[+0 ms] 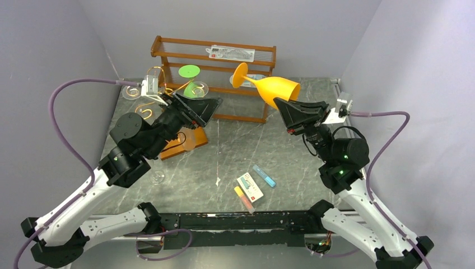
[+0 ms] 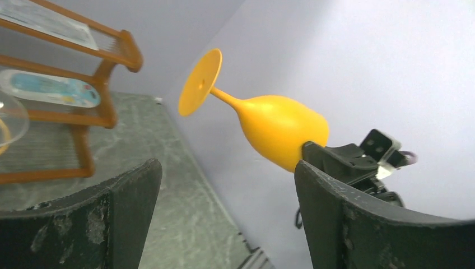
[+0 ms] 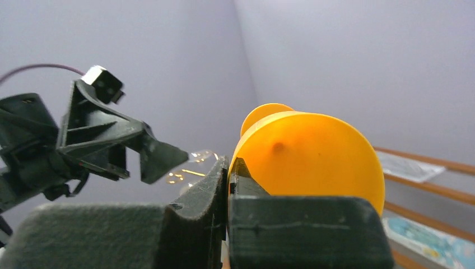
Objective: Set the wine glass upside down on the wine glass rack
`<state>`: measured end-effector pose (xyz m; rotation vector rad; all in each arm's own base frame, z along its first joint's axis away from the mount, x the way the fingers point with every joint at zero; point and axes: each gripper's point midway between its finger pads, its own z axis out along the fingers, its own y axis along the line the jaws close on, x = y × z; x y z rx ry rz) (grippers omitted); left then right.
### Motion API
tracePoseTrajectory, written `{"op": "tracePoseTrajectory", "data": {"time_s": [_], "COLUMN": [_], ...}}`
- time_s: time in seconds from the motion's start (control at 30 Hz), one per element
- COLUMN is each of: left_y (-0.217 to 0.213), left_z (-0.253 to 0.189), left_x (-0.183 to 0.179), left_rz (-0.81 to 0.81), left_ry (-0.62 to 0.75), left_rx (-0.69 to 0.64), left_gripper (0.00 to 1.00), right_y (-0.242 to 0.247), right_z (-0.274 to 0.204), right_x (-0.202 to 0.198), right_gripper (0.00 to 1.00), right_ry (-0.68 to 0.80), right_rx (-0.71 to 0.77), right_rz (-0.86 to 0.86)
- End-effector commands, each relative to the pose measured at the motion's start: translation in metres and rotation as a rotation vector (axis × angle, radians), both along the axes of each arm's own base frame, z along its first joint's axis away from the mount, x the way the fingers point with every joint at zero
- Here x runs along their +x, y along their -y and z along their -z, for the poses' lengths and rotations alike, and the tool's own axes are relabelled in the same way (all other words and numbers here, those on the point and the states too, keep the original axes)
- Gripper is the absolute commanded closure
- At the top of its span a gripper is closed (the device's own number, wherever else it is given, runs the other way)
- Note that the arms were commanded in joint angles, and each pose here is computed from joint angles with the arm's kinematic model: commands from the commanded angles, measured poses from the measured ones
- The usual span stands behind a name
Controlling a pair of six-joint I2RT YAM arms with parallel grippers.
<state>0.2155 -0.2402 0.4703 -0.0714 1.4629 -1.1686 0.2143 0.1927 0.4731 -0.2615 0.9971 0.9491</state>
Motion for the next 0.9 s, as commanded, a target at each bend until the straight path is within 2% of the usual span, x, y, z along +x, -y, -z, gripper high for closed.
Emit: {"op": "tracePoseTrajectory", "data": {"time_s": [0.0, 0.13, 0.27, 0.4, 0.6, 0.63, 0.7, 0.8, 0.87], "left_y": [0.013, 0.015, 0.008, 0.009, 0.021, 0.022, 0.027, 0.035, 0.039], "left_z": [-0.033, -0.048, -0.049, -0.059, -0.082, -0.086, -0.091, -0.091, -0.087], "left_x": [-0.011, -0.010, 0.004, 0.004, 0.001, 0.002, 0.006, 0.023, 0.030], "left_rz": [0.115, 0.135, 0.089, 0.134, 0.214, 0.216, 0.190, 0.066, 0.019], "left_ry": [0.013, 0.028, -0.046, -0.042, 0.029, 0.048, 0.085, 0.082, 0.076], "left_rx": [-0.234, -0.357, -0.494, -0.641, -0.703, -0.706, -0.696, -0.665, -0.695], "left_gripper": [0.07, 0.04, 0.04, 0.04, 0.05, 0.07, 0.21, 0.30, 0.33], "right_y": [0.001, -0.002, -0.005, -0.008, -0.014, -0.015, -0.017, -0.020, -0.021], "right_z": [-0.048, -0.060, -0.068, -0.070, -0.070, -0.069, -0.068, -0.065, -0.064], "right_x": [-0.029, -0.033, -0.038, -0.042, -0.044, -0.044, -0.043, -0.041, -0.040], "right_gripper": [1.00, 1.00, 1.00, 1.00, 1.00, 1.00, 1.00, 1.00, 1.00], "right_ry": [0.183, 0.216, 0.239, 0.244, 0.237, 0.233, 0.228, 0.215, 0.213], "right_rx": [0.123, 0.180, 0.221, 0.256, 0.274, 0.273, 0.276, 0.288, 0.291], "right_rz": [-0.099, -0.154, -0.208, -0.262, -0.320, -0.330, -0.346, -0.365, -0.372]}}
